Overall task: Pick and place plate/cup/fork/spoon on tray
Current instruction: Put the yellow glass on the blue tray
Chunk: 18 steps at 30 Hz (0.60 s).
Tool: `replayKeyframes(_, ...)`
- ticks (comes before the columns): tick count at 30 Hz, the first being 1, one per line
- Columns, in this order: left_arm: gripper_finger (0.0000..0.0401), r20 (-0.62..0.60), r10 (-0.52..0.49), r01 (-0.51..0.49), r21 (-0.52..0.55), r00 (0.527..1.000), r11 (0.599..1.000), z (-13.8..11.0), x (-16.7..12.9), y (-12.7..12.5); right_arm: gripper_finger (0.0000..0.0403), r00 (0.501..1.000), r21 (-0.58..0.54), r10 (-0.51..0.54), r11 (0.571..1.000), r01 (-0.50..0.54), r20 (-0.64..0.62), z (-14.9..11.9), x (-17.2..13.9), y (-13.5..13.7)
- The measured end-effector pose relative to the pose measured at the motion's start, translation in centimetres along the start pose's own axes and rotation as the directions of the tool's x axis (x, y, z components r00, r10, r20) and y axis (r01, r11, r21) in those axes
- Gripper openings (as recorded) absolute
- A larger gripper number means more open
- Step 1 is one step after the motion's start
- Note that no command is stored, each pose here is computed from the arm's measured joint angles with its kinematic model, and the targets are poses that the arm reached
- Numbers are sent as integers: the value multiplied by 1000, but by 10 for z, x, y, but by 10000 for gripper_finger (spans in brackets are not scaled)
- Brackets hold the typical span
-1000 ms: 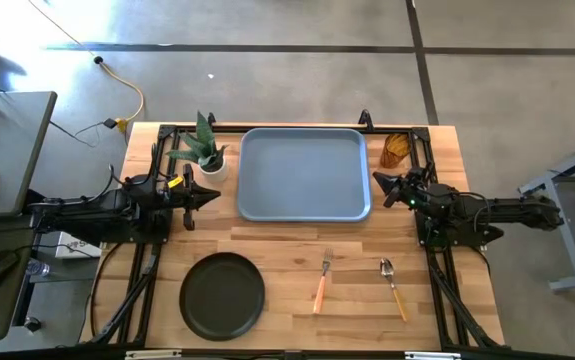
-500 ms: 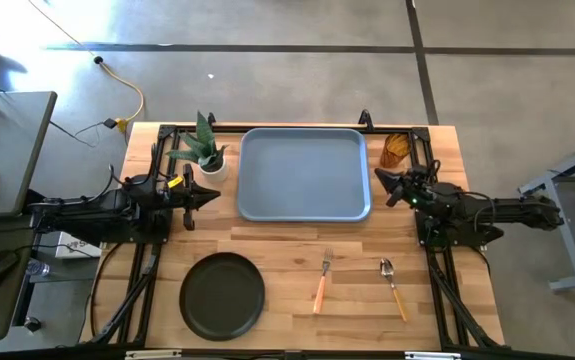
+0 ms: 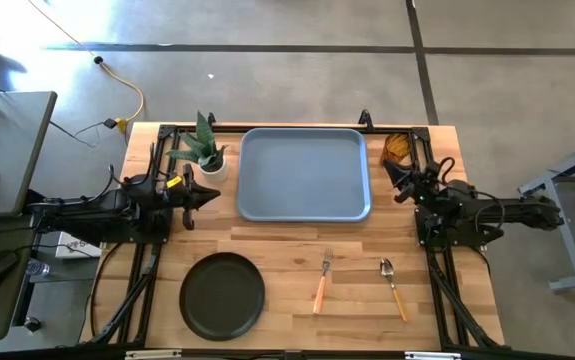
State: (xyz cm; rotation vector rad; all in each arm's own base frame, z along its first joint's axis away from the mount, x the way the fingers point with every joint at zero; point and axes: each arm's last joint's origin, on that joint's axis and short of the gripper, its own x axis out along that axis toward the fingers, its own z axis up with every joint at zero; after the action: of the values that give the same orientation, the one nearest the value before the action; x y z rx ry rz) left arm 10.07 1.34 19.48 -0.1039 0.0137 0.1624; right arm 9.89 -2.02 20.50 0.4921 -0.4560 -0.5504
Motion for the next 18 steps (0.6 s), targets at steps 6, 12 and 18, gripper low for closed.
replayKeyframes(6, 3, 21, -3, 5, -96, 1000, 995, 2, 0, 0, 0, 1000, -90, -8, 996, 6, -19, 29, 6, 17)
replayKeyframes(12, 3, 27, -3, 8, -185, 1000, 983, 3, 0, 0, 0, 991, -149, -73, 987, 56, -115, 64, 8, 34)
replayKeyframes(18, 3, 27, -4, 9, -208, 1000, 978, 3, 0, 0, 0, 951, -249, -220, 955, 164, -218, 93, 12, 47)
